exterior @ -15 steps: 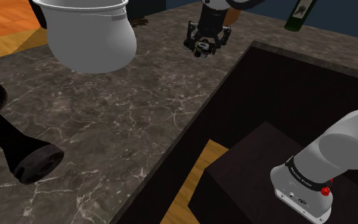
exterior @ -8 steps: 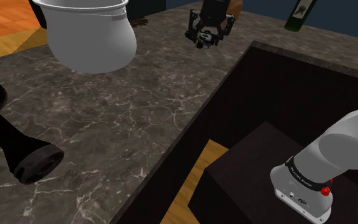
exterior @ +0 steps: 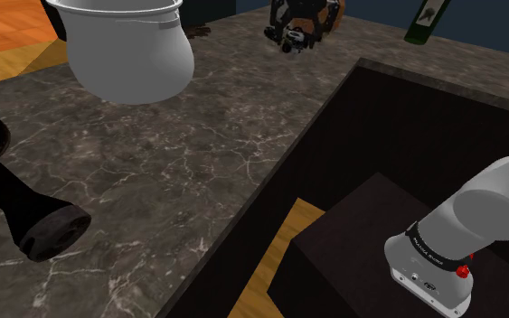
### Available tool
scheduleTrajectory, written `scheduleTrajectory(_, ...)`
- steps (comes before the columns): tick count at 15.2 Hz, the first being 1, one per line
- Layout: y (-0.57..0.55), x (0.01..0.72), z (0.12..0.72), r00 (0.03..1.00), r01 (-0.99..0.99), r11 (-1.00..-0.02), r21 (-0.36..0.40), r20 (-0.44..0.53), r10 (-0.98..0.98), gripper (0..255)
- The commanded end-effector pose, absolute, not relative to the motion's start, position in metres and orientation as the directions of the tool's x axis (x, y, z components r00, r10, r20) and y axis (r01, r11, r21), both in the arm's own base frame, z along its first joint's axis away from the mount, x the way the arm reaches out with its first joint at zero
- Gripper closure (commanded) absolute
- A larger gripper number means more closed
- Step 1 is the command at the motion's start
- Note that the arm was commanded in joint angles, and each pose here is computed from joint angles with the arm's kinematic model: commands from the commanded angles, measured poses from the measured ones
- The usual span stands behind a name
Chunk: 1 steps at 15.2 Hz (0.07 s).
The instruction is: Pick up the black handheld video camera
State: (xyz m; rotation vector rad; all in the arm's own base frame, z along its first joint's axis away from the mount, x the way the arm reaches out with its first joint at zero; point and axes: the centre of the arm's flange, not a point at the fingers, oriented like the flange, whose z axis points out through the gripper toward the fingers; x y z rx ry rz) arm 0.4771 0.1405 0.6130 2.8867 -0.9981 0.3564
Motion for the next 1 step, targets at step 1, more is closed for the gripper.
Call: scheduleTrajectory(1,0.14,0.4777,0.6166,0.763,-0.616,-0.787,-0.013,0.239,-0.601,255)
